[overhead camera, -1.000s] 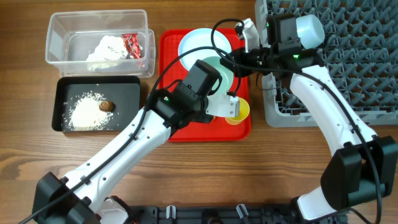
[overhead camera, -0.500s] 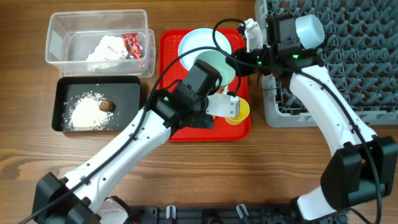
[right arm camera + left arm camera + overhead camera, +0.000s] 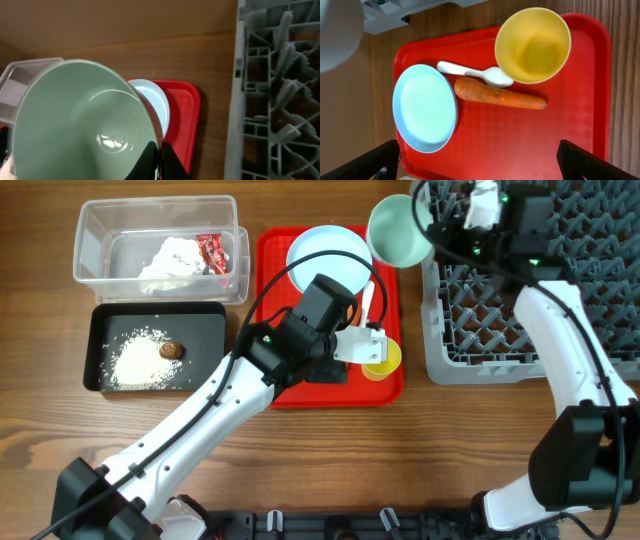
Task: Sort waste into correct bins and load items into the dishwasher rack
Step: 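Carry the green bowl right and set it upside down in the rack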
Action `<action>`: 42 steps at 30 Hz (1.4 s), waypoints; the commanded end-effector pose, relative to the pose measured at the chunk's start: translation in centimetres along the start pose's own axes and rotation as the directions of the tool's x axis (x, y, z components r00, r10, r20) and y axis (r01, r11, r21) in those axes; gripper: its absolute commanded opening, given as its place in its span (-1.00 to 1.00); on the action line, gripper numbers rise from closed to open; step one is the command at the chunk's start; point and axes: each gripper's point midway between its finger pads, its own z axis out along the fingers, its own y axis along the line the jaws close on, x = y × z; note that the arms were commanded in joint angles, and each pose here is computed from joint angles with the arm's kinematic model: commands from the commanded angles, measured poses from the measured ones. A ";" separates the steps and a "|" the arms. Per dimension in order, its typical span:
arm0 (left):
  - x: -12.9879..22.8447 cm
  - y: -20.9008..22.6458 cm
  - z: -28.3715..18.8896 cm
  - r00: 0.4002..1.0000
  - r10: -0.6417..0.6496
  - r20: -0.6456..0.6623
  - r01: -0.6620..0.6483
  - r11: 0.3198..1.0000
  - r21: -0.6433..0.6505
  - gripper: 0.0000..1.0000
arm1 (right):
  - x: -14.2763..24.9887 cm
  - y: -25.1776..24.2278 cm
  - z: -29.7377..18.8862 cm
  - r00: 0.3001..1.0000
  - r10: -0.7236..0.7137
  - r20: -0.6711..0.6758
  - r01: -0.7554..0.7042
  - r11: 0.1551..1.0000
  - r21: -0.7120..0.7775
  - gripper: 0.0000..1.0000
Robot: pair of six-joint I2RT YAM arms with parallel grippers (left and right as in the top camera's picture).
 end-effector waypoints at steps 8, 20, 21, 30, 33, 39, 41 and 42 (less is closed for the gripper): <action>0.2 1.2 -0.8 0.966 -0.260 -0.004 0.259 0.964 -0.064 1.00 | -7.9 -7.2 -4.4 0.942 -0.183 0.281 0.011 0.855 0.518 -0.91; 4.8 2.3 -0.9 0.788 -0.613 -0.063 0.605 0.789 -0.105 1.00 | -12.8 -14.5 -15.7 0.864 -0.476 0.166 -0.045 0.255 0.966 -0.91; 5.2 2.0 -1.0 0.784 -0.616 -0.080 0.608 0.787 -0.100 1.00 | -12.5 -15.4 -16.6 0.874 -0.459 0.158 -0.062 0.218 0.974 -0.91; 5.5 1.6 -1.0 0.783 -0.615 -0.099 0.608 0.789 -0.092 1.00 | -9.2 -24.6 -17.8 0.928 -0.355 -0.109 0.114 -0.006 0.993 -0.91; 5.5 1.6 -1.0 0.783 -0.615 -0.099 0.608 0.789 -0.092 1.00 | -9.0 -26.1 -16.4 0.908 -0.373 -0.190 0.183 -0.056 0.982 -0.91; 5.5 1.6 -1.0 0.783 -0.615 -0.099 0.608 0.789 -0.092 1.00 | -9.5 -27.4 -14.6 0.867 -0.426 -0.257 0.216 -0.144 0.966 -0.91; 5.5 1.6 -1.0 0.783 -0.615 -0.099 0.608 0.789 -0.092 1.00 | -9.0 -28.0 -13.3 0.848 -0.430 -0.310 0.274 -0.144 0.951 -0.92; 5.5 1.6 -1.0 0.783 -0.615 -0.098 0.608 0.789 -0.093 1.00 | -8.7 -28.3 -12.8 0.846 -0.428 -0.317 0.283 -0.142 0.949 -0.91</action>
